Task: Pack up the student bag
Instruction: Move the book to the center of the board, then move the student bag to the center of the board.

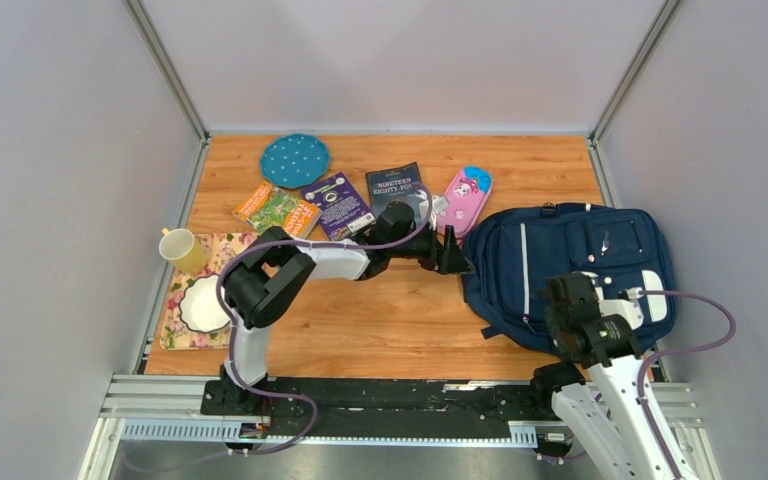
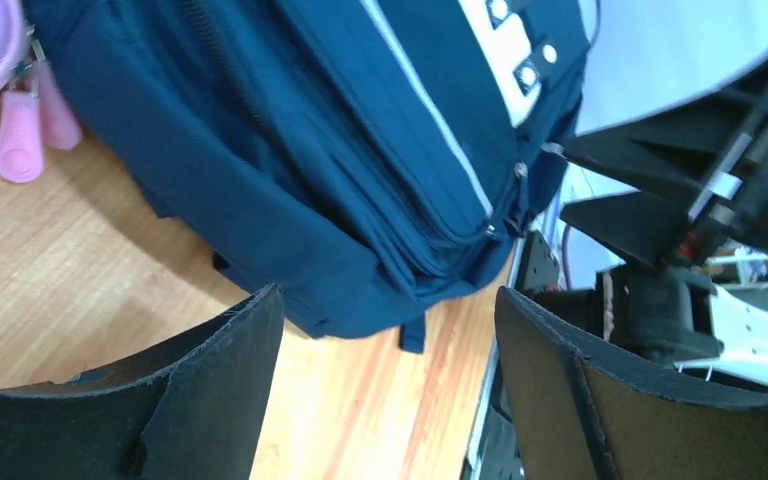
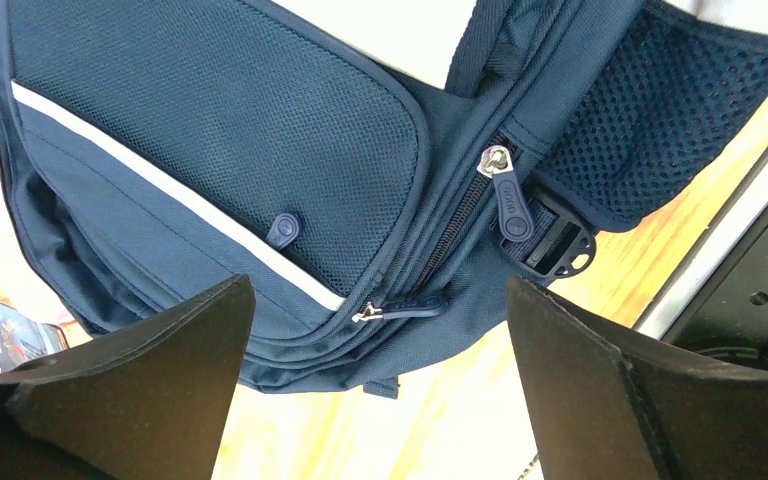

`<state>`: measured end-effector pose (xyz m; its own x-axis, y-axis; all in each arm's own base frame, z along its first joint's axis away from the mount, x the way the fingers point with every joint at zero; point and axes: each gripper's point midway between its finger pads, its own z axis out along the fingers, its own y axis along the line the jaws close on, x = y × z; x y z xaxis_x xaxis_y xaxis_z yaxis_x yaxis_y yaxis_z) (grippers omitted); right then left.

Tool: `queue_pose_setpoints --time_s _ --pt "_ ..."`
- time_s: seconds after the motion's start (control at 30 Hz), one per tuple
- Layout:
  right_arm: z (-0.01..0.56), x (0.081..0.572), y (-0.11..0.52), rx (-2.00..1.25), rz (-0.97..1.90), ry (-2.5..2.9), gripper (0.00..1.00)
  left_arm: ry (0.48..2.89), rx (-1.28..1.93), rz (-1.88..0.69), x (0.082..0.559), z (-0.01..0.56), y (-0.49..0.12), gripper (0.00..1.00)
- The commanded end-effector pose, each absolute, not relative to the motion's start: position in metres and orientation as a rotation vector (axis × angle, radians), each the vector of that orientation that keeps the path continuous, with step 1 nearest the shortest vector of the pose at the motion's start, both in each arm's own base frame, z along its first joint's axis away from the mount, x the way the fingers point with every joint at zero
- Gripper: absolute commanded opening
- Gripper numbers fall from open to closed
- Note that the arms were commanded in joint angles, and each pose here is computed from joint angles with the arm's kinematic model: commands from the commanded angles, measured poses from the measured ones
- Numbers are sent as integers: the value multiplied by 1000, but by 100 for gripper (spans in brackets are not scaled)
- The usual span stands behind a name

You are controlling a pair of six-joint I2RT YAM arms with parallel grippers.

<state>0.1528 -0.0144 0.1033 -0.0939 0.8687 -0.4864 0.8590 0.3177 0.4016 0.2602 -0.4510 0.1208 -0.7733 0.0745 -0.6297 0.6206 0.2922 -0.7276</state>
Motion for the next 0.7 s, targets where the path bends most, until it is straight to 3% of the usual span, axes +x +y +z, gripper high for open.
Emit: queue_pose_setpoints --time_s 0.0,0.2,0.5,0.6,0.63,0.67 --pt "126 154 -23 1473 7 1881 100 2137 425 -1531 285 99 -466 85" --pt "139 155 -24 1440 57 1844 100 2200 397 -1451 292 77 -483 85" --pt "139 161 -21 1410 107 1826 100 2181 355 -1579 289 76 -511 85" --pt "139 166 -15 1375 131 1859 100 2202 334 -1600 286 67 -511 70" --pt "139 167 -14 1367 136 1864 100 2214 330 -1606 281 62 -508 52" --pt "140 168 -13 1365 140 1864 100 2200 324 -1619 282 64 -508 41"
